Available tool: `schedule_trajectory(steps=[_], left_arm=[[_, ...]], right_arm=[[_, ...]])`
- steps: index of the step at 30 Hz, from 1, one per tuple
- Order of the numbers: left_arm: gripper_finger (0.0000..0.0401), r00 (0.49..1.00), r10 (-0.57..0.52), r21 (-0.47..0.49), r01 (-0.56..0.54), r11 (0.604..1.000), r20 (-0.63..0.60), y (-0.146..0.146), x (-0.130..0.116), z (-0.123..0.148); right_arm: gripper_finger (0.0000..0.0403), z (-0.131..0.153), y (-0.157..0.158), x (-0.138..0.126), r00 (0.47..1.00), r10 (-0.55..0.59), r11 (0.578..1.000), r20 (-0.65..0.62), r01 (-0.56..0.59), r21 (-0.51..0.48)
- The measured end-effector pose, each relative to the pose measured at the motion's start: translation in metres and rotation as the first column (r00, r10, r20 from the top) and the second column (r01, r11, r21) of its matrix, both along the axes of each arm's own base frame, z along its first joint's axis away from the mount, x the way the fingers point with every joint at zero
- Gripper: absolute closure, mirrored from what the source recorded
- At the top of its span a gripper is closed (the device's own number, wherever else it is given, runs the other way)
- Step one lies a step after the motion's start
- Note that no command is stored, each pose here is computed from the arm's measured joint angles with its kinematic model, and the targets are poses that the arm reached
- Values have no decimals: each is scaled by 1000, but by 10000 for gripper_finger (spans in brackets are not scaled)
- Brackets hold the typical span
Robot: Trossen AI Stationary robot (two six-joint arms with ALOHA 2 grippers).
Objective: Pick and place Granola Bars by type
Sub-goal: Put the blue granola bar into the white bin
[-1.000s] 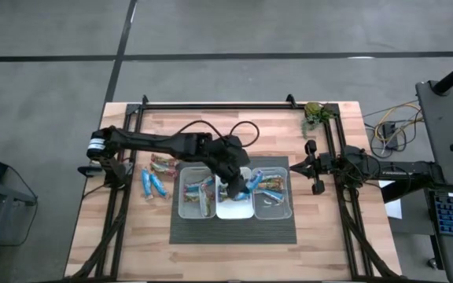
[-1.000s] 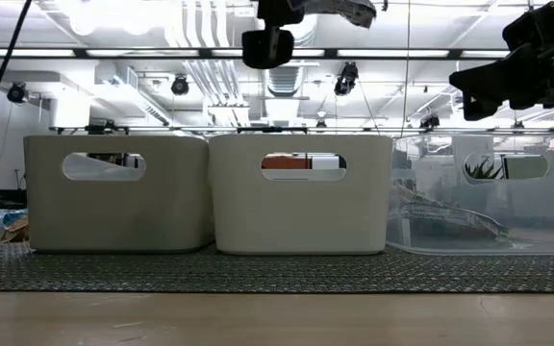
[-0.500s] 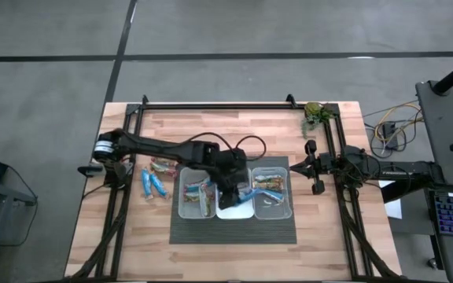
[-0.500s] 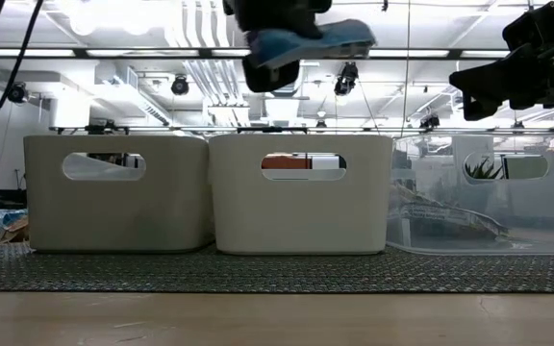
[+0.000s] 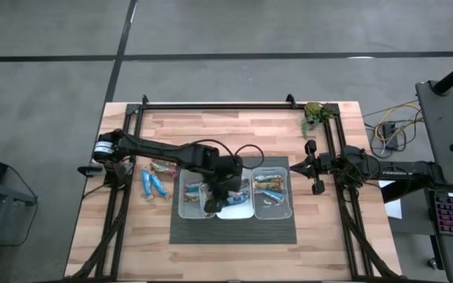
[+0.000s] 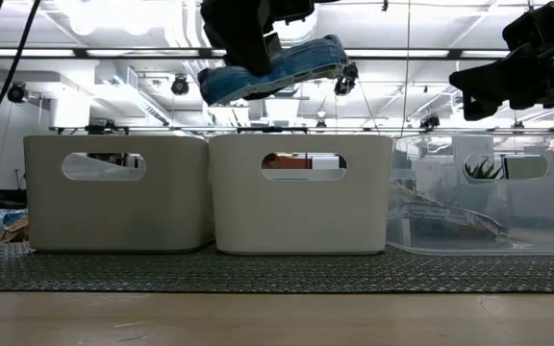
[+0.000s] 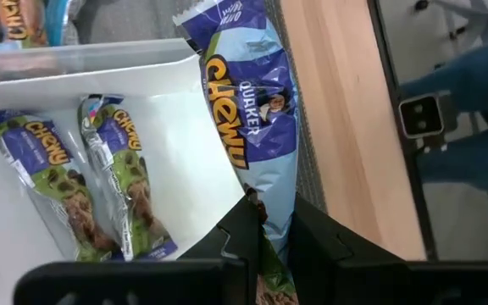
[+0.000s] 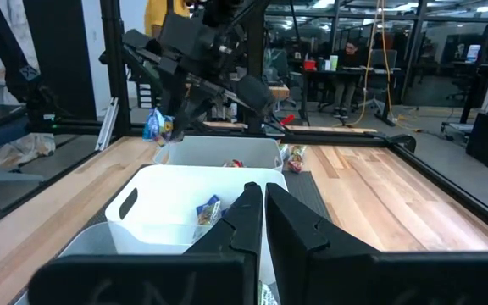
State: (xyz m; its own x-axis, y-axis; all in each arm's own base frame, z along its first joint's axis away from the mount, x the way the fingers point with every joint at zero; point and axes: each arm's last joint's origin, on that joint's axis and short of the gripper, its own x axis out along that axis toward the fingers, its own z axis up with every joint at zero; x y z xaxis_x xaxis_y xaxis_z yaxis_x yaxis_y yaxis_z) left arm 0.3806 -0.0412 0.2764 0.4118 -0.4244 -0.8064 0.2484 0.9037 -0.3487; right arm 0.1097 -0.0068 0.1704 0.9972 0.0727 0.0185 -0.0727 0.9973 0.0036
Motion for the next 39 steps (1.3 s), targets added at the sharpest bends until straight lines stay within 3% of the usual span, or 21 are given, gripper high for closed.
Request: schedule_trajectory(steps=[7, 22, 31, 39], left_arm=[[369, 997, -76, 38, 76, 996, 18, -2, -2, -9], [369, 993, -56, 61, 50, 997, 106, -1, 5, -7], [369, 992, 80, 84, -88, 993, 94, 1, 7, -7], [369, 991, 78, 82, -87, 993, 108, 1, 9, -6]], right_arm=[[394, 0, 0, 0, 1000, 0, 1000, 0, 0, 0], [394, 0, 0, 0, 1000, 0, 1000, 0, 0, 0], [394, 0, 0, 0, 1000, 0, 1000, 0, 0, 0], [394, 0, 0, 0, 1000, 1, 1000, -1, -1, 0]])
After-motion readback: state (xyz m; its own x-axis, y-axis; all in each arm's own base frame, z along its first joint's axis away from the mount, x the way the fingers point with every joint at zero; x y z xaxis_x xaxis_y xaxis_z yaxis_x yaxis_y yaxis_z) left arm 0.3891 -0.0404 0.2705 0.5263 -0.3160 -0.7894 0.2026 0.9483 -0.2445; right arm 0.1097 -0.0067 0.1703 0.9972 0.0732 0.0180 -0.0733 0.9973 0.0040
